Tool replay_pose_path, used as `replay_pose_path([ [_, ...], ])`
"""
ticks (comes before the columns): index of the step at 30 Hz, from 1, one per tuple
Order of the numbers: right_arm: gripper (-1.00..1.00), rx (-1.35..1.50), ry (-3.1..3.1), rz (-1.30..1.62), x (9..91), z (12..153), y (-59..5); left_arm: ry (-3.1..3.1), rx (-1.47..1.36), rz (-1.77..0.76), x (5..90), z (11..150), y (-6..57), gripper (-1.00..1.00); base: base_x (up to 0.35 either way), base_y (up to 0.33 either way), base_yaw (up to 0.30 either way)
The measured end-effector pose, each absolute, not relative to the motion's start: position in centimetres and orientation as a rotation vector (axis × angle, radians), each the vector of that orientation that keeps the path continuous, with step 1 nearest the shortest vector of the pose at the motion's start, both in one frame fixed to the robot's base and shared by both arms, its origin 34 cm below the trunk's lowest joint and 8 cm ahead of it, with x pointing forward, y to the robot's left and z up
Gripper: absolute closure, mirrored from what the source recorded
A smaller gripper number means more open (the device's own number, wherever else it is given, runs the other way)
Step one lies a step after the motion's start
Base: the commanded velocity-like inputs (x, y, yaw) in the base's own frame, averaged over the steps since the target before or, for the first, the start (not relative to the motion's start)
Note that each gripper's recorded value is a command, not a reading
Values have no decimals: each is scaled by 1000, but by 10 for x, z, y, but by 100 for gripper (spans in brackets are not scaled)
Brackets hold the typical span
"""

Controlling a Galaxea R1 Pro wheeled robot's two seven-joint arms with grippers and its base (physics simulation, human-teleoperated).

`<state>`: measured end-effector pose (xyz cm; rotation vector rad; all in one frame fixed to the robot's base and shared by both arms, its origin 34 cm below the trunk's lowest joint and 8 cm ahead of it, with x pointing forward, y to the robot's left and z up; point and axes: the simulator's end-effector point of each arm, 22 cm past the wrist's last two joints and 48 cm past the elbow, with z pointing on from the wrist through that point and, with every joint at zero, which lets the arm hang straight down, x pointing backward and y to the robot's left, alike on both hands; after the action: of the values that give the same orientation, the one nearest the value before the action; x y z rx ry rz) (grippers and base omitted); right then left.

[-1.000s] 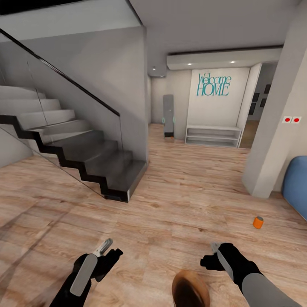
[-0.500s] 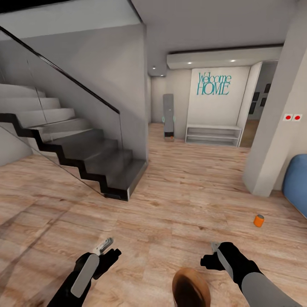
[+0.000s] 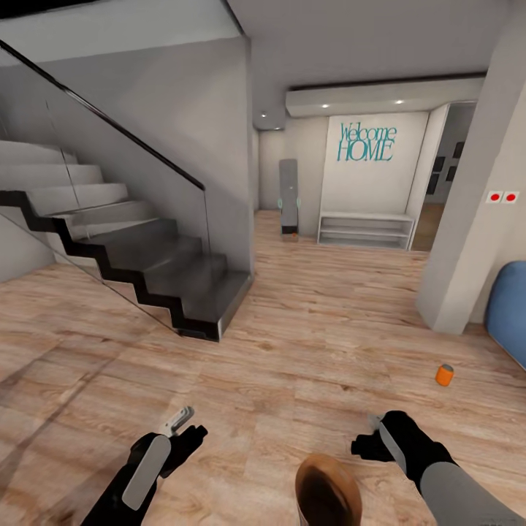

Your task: Put the three can of soda from the living room inside the tash can in the kitchen.

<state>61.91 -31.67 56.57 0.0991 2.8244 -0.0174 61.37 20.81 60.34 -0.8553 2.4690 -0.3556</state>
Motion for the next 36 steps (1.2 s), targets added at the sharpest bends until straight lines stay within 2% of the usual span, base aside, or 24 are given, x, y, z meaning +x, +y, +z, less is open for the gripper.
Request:
replay_pose_path([
  [36, -100, 156, 2821, 8, 610, 498, -323, 2489, -841, -362, 600, 529, 205, -100, 0, 0, 0],
])
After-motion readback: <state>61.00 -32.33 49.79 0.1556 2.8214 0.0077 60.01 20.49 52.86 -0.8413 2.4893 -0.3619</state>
